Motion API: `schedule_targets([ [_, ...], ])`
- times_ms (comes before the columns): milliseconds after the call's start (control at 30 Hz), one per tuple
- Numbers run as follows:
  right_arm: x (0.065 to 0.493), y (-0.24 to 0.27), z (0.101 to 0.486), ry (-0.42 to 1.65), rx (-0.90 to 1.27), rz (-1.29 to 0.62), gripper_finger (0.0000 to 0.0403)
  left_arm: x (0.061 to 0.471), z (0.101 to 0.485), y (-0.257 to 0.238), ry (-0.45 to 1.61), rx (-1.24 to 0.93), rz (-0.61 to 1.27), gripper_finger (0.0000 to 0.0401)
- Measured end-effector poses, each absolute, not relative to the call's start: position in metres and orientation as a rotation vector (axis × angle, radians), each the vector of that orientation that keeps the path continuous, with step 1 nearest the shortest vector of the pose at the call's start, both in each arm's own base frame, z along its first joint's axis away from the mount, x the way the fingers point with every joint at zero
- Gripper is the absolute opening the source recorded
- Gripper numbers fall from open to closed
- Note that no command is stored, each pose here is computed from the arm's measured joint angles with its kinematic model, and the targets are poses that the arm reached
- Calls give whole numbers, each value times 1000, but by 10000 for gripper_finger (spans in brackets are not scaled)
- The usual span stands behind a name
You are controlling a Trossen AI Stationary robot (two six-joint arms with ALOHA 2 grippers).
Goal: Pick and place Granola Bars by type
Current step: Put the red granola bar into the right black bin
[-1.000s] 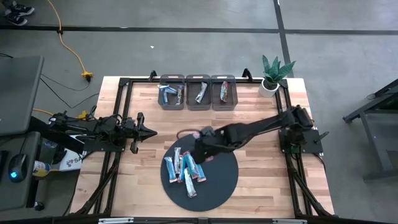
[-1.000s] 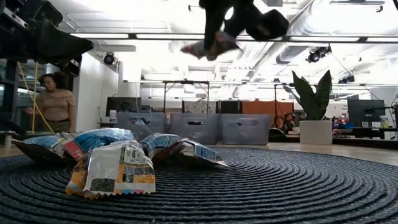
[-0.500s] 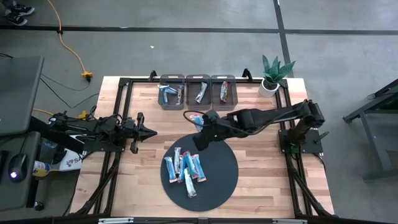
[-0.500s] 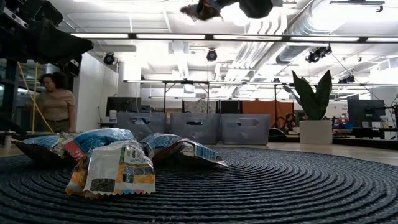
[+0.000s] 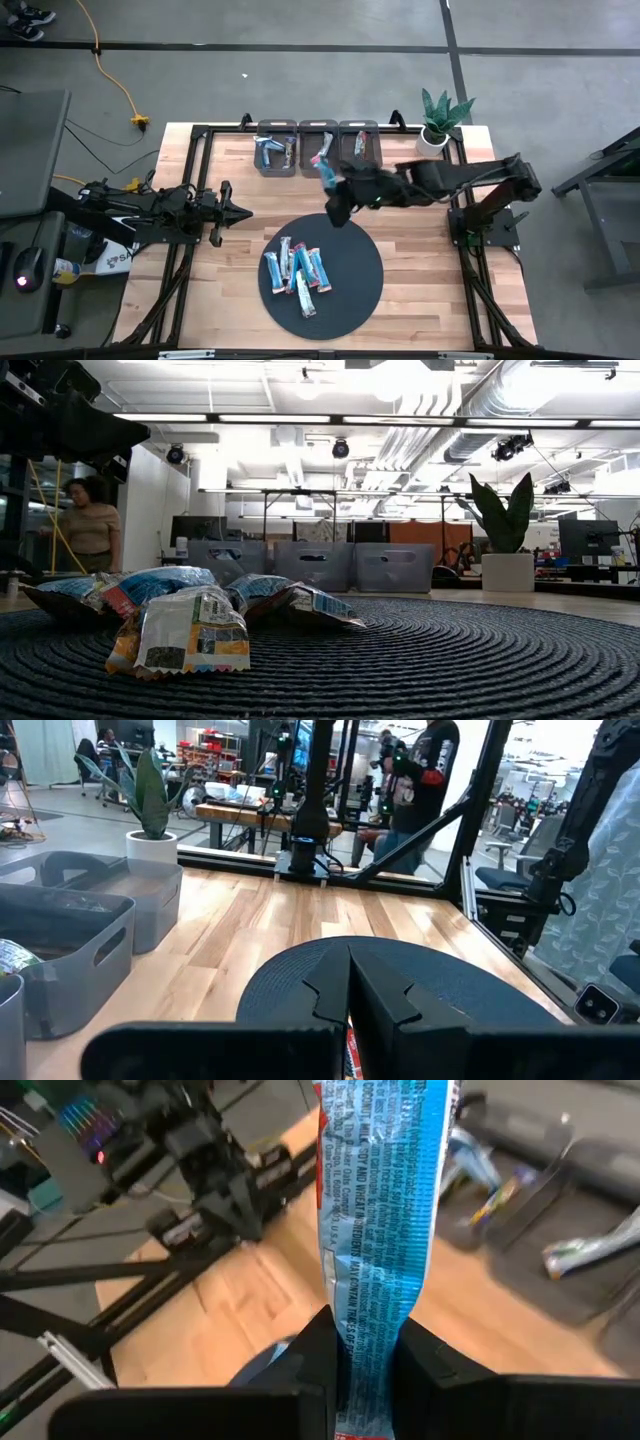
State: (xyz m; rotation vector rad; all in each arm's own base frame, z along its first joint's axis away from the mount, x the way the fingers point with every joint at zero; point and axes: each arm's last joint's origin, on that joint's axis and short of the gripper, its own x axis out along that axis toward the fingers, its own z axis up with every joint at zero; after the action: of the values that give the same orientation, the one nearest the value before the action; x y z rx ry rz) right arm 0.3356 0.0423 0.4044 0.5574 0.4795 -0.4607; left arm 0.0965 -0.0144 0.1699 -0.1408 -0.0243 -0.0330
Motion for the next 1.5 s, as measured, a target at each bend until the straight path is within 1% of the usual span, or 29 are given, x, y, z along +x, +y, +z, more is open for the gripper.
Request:
schedule_targets([
  [200,315,18,426,415,491,-500,48,97,170,-14,-24,-141,-33,1],
  [433,299,-25,435,424,422,-566,45,97,170,-14,-24,-141,-33,1],
  [700,289,-84,432,490,427,-558,47,97,170,-14,-25,-141,-33,1],
  [900,269,-131,426,530,471,-686,50,97,170,-14,-24,-141,-33,1],
  [1100,251,-167,421,543,516,-779,43,97,170,-14,-25,-141,-33,1],
  [1167,250,-177,416,556,538,-788,43,97,170,-14,-24,-141,-33,1],
  [1300,262,-198,395,623,576,-793,47,97,170,-14,-24,-141,-33,1],
  [1500,293,-227,342,784,607,-811,49,97,170,-14,-25,-141,-33,1],
])
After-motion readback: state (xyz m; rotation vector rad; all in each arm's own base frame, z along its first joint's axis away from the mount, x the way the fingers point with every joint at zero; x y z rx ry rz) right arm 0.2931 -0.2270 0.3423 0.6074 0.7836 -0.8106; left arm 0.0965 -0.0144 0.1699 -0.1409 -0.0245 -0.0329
